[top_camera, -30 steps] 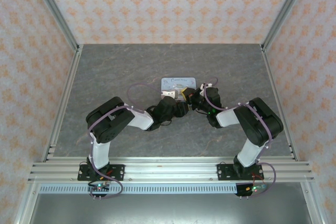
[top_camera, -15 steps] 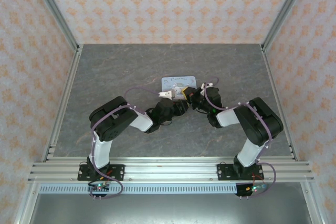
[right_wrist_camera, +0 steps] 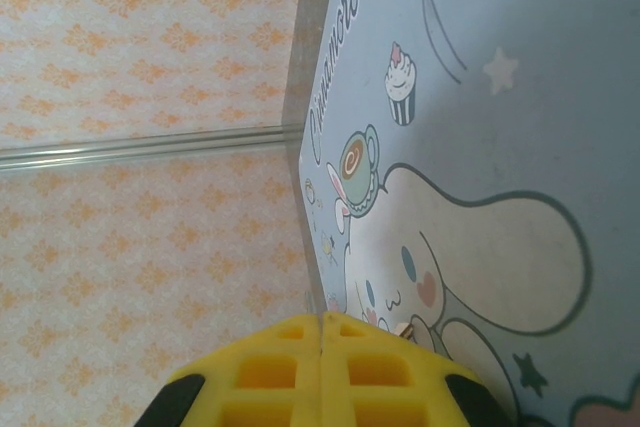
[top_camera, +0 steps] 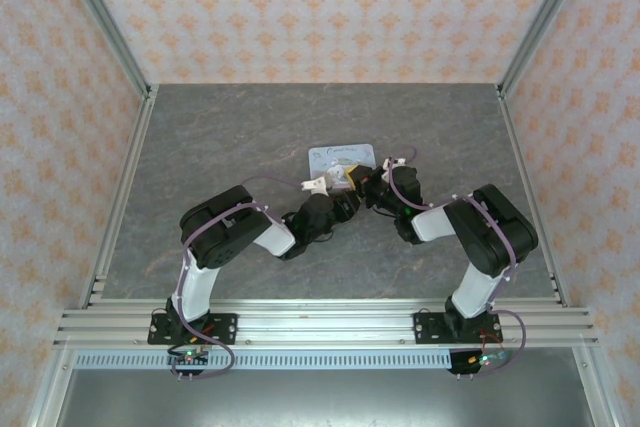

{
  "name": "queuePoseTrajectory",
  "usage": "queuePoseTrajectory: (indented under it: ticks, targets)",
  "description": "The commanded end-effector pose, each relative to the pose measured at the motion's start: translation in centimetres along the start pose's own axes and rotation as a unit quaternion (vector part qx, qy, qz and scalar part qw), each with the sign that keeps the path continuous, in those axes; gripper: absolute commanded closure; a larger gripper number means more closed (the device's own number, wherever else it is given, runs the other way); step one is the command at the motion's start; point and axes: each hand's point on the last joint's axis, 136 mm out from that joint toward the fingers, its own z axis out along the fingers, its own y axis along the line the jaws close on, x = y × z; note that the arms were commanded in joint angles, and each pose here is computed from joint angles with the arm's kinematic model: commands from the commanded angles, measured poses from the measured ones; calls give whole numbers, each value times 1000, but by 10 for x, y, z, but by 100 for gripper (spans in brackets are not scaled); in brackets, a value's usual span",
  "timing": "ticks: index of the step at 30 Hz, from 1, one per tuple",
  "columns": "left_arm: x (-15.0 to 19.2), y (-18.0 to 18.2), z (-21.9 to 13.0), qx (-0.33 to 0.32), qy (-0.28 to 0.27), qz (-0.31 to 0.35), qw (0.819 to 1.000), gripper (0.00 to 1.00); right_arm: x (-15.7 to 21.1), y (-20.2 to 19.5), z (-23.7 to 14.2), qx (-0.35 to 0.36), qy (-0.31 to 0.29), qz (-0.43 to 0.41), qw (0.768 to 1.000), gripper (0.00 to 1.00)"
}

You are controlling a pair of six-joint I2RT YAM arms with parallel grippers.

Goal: Unlock a padlock with a key

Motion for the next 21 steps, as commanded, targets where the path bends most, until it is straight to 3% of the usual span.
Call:
queuePoseTrajectory:
  ticks: [1, 10, 21]
  targets:
    - [26, 39, -3, -64, 26, -25, 997, 65, 5, -19, 0, 26, 8, 10, 1000, 100]
    - [21, 49, -9, -94, 12, -20, 995, 81, 3, -16, 0, 22, 6, 11, 1000, 100]
    - [17, 53, -21, -110, 11, -9, 994, 99, -19, 17, -5, -4, -10, 2, 1000, 100]
